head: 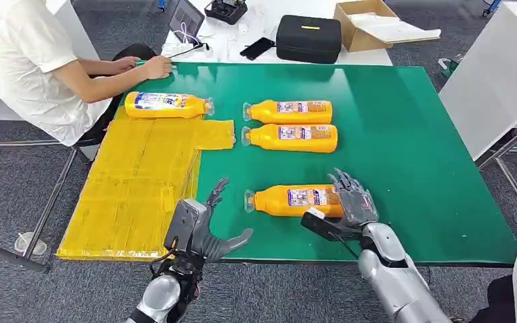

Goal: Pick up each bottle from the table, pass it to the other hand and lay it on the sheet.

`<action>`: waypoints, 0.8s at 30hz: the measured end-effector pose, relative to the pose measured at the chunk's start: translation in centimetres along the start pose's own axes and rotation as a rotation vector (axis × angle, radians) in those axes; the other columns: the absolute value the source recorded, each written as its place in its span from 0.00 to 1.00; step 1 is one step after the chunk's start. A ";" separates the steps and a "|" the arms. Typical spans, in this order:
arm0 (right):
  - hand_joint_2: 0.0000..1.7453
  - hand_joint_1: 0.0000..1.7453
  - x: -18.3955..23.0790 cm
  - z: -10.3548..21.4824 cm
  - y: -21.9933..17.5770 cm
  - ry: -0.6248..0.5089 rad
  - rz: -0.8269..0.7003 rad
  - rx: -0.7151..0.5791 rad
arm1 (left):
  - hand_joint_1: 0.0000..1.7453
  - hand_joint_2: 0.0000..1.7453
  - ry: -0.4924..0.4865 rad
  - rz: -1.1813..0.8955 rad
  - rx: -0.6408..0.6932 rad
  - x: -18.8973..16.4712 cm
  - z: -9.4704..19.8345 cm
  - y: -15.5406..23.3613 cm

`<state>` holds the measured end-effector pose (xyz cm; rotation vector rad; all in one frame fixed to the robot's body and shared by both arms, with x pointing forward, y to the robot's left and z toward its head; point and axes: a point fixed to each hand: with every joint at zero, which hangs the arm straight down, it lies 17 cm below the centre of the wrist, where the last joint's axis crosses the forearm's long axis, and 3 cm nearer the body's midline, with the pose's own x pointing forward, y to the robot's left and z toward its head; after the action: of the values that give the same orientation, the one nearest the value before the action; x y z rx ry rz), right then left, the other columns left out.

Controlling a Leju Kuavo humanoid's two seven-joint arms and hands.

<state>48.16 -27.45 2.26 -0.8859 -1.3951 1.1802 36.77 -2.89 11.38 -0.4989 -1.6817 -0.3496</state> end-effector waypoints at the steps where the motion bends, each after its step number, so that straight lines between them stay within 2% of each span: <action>1: 1.00 0.00 0.0 -0.1 0.1 0.001 -0.001 0.005 | 0.00 1.00 0.000 0.000 0.000 0.0 0.0 0.0; 13: 1.00 0.01 -0.4 -1.0 1.5 -0.001 -0.061 0.100 | 0.00 1.00 -0.008 0.002 -0.005 0.1 -0.3 0.0; 24: 1.00 0.01 -0.9 -1.2 1.7 0.004 -0.060 0.118 | 0.00 1.00 -0.013 -0.001 -0.015 0.3 -0.5 -0.3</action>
<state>49.34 -27.66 0.34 -0.7589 -1.3255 1.2013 37.02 -3.35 11.79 -0.5127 -1.6930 -0.3606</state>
